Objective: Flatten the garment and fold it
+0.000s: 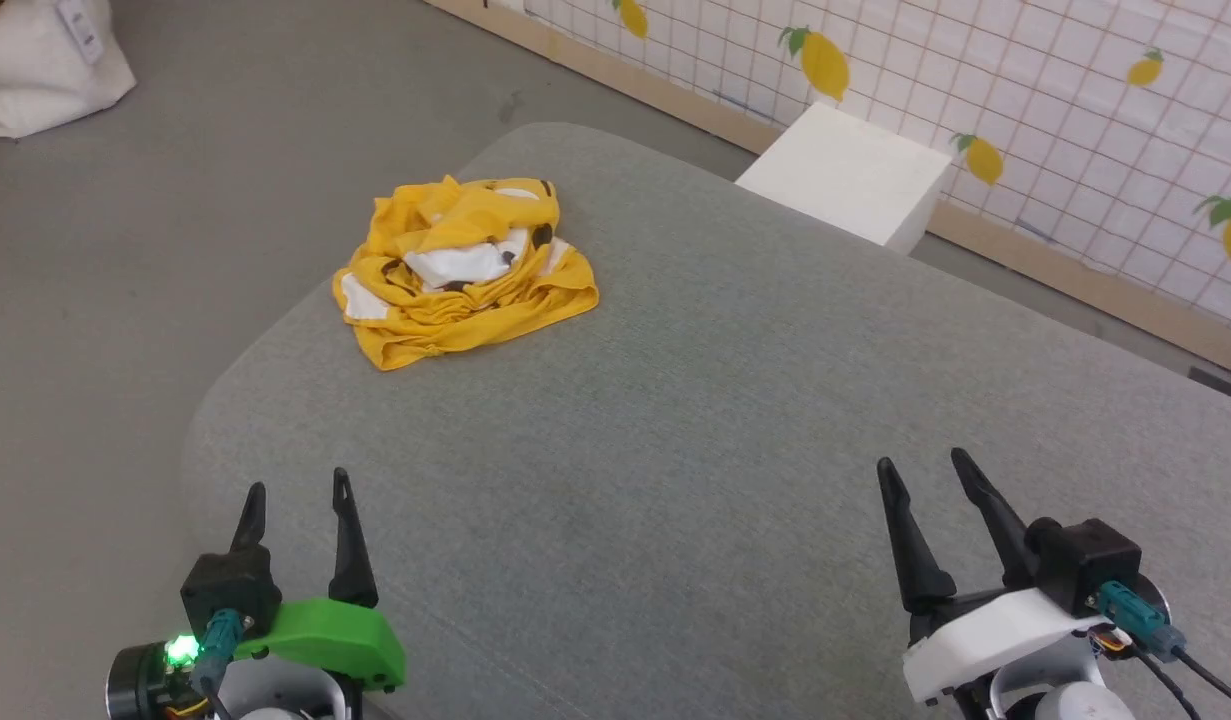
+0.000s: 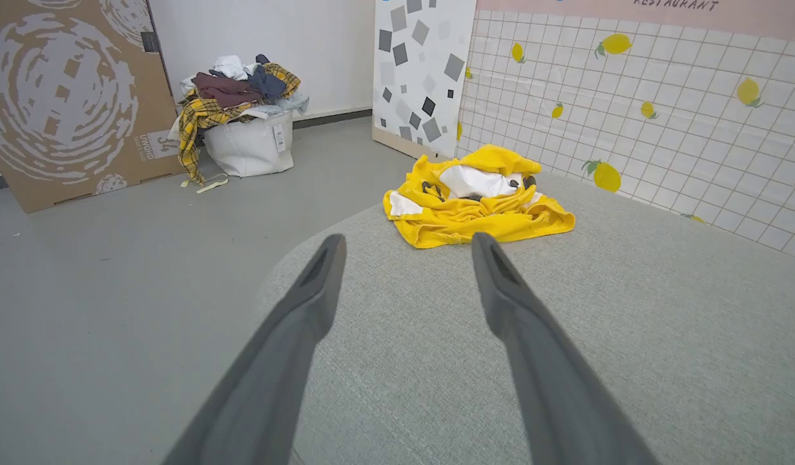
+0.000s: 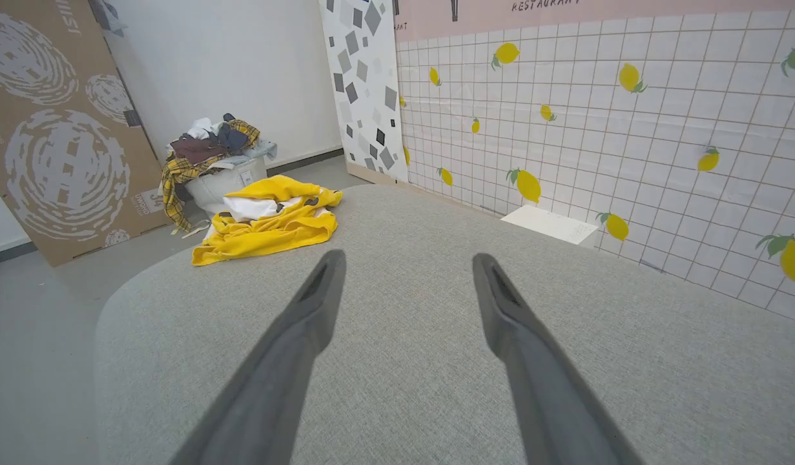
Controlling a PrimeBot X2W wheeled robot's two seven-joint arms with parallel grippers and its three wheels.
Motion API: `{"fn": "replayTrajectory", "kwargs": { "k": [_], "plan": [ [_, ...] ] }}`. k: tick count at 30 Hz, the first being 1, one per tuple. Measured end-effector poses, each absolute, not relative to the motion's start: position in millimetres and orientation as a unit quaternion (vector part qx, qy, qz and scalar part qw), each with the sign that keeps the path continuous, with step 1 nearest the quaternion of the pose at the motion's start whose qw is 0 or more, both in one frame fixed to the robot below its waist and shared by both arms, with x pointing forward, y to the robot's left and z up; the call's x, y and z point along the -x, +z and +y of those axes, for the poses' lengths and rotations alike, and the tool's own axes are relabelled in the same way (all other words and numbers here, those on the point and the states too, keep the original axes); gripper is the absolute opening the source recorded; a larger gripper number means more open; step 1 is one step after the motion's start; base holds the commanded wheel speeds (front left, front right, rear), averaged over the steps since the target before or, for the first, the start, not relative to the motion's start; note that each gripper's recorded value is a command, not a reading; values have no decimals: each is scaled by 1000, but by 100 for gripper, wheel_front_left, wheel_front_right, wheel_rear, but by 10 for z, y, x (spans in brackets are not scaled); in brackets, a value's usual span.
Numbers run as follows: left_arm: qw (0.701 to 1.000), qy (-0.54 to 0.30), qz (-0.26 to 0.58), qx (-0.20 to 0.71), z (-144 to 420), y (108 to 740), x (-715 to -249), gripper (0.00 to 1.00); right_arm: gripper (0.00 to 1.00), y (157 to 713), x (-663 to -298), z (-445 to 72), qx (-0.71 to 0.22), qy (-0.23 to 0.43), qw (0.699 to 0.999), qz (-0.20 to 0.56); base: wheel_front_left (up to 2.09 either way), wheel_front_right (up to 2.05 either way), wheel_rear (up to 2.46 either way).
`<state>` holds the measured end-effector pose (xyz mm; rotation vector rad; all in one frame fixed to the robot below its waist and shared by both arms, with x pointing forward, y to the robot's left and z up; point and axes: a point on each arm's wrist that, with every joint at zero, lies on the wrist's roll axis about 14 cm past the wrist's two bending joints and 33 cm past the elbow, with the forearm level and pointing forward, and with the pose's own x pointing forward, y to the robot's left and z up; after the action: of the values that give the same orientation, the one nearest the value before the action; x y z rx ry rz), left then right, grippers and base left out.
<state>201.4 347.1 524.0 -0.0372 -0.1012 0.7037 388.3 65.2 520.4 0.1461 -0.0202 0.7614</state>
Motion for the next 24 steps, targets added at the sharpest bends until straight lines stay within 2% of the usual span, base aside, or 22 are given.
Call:
{"fn": "replayTrajectory", "kwargs": {
  "k": [18,24],
  "plan": [
    [909,414,-50,25,3679,5178,-1520,100,100,5202,-3762,1061,-85,424,902,-6,-2,-2,-2],
    [918,394,-52,21,3775,5236,-1640,100,100,5232,-3812,1154,-88,433,897,-7,0,0,0]
  ]
}}
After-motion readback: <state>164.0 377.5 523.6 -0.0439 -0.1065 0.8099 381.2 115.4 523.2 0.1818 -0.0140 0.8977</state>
